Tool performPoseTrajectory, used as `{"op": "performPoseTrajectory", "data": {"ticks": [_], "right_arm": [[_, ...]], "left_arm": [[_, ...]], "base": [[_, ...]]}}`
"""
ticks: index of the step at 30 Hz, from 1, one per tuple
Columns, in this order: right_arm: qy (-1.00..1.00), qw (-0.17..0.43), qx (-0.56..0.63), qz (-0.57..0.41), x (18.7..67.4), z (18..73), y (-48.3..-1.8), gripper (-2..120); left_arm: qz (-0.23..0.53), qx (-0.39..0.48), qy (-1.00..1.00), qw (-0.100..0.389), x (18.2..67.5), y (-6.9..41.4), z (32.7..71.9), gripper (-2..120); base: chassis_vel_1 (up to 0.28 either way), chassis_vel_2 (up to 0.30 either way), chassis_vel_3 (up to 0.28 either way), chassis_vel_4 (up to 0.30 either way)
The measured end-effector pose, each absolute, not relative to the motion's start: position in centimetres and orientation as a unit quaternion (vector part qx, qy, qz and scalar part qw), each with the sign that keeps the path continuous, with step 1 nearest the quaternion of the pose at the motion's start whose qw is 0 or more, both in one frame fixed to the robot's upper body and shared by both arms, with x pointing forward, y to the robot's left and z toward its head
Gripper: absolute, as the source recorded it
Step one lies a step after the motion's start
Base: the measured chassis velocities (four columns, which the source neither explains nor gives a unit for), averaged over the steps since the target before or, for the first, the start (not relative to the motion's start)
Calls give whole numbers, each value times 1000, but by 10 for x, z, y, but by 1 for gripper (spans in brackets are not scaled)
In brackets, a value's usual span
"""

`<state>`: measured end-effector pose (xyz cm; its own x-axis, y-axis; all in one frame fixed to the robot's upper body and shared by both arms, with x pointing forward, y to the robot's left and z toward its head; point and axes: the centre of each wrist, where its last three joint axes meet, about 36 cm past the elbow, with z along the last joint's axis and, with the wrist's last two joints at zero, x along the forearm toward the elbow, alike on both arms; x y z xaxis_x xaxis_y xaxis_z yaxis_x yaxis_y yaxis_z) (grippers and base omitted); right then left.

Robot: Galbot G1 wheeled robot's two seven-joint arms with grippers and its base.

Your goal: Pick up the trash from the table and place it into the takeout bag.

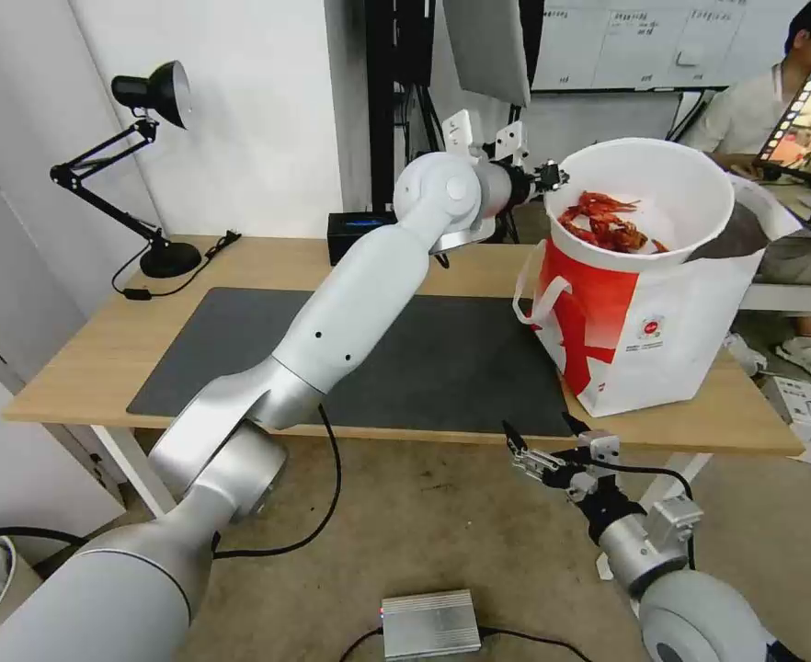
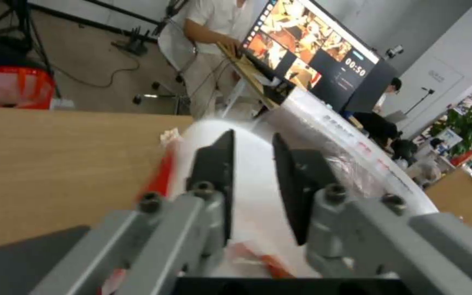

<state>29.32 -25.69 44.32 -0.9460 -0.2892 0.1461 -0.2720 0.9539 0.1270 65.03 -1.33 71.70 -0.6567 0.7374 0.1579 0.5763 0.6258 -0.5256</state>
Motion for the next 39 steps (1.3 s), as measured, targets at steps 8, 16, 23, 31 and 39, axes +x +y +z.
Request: {"op": "performPoseTrajectory", "data": {"ticks": [8, 16, 23, 31, 39], "right_arm": [[-985, 82, 142, -53, 293, 443, -257, 100], [-985, 82, 142, -53, 293, 443, -257, 100], [-985, 82, 142, -53, 293, 443, -257, 100], [-985, 82, 142, -53, 293, 443, -257, 100], [-985, 82, 143, -53, 293, 443, -257, 100]], "left_arm": [[216, -371, -885, 179, 650, -13, 720, 53], [211, -366, -890, 170, 649, -8, 721, 81], [200, -357, -897, 166, 646, 11, 709, 100], [194, -356, -898, 173, 645, 44, 683, 100], [147, -341, -915, 159, 625, 109, 647, 100]], "base": [[0, 0, 0, 0], [0, 0, 0, 0], [0, 0, 0, 0], [0, 0, 0, 0], [0, 0, 0, 0]]}}
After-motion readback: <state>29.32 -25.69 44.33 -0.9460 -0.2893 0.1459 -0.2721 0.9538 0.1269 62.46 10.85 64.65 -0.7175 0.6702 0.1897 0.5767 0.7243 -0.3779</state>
